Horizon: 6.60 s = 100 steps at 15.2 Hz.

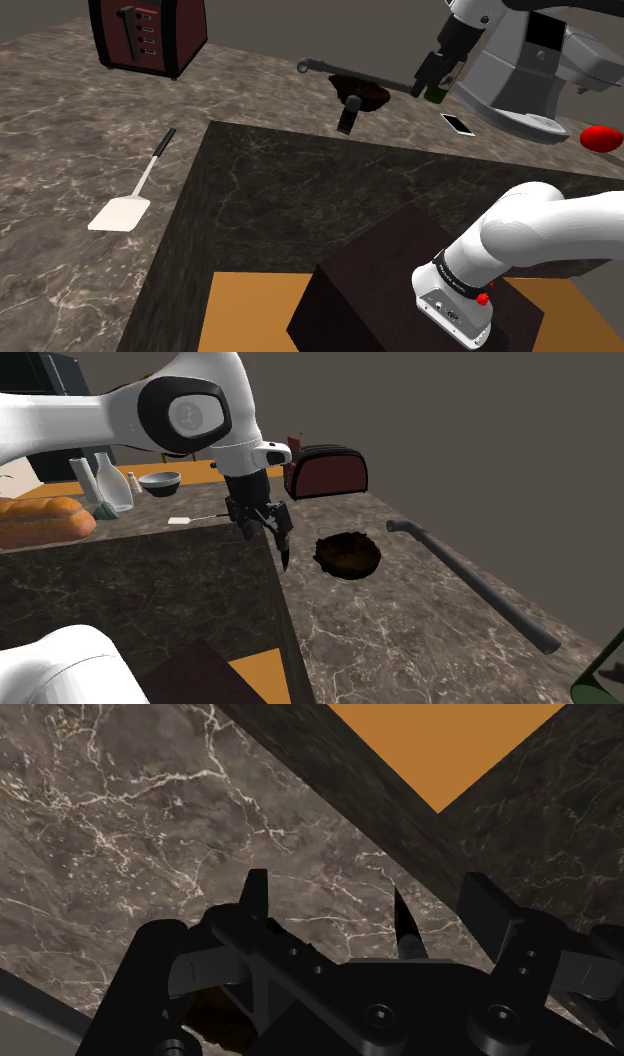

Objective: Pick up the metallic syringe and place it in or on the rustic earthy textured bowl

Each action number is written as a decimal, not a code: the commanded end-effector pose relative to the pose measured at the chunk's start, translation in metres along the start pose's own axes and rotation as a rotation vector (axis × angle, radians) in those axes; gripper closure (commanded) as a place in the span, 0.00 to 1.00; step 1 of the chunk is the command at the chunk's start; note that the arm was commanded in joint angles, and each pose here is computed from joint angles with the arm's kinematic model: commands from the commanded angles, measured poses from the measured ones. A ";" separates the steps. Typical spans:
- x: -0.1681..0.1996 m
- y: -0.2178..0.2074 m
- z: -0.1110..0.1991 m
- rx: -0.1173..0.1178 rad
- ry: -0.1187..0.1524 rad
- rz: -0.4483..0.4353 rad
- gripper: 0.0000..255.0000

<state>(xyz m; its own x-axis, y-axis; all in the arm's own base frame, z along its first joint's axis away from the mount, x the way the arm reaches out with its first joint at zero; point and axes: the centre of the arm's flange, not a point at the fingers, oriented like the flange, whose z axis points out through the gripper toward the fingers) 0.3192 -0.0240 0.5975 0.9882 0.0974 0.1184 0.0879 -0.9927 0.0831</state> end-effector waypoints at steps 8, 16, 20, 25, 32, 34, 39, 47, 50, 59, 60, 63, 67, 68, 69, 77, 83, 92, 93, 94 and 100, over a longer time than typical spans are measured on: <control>0.070 -0.026 0.043 0.078 0.020 -0.107 0.00; 0.111 -0.048 0.082 0.125 0.032 -0.170 0.00; 0.112 -0.051 0.106 0.125 0.032 -0.170 0.00; 0.112 -0.051 0.106 0.125 0.032 -0.170 0.00; 0.112 -0.051 0.106 0.125 0.032 -0.170 1.00; 0.112 -0.051 0.106 0.125 0.032 -0.170 1.00; 0.112 -0.051 0.101 0.125 0.032 -0.170 1.00; 0.117 -0.047 0.059 0.125 0.032 -0.170 1.00; 0.119 -0.046 0.043 0.125 0.032 -0.170 1.00; 0.125 -0.042 -0.004 0.125 0.032 -0.170 1.00; 0.126 -0.042 -0.009 0.125 0.032 -0.170 1.00; 0.127 -0.040 -0.025 0.125 0.032 -0.170 1.00; 0.130 -0.039 -0.046 0.125 0.032 -0.170 1.00; 0.131 -0.038 -0.051 0.125 0.032 -0.170 1.00; 0.131 -0.038 -0.056 0.125 0.032 -0.170 1.00; 0.168 0.033 -0.061 0.125 0.032 -0.170 1.00; 0.205 0.103 -0.060 0.125 0.032 -0.170 1.00; 0.216 0.130 -0.023 0.125 0.032 -0.170 1.00; 0.215 0.130 -0.018 0.125 0.032 -0.170 1.00; 0.214 0.129 -0.013 0.125 0.032 -0.170 1.00; 0.211 0.127 0.019 0.125 0.032 -0.170 1.00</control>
<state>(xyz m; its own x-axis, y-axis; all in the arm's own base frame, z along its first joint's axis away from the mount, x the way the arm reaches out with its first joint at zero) 0.5404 -0.1297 0.6187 0.9537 0.2643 0.1436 0.2696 -0.9628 -0.0185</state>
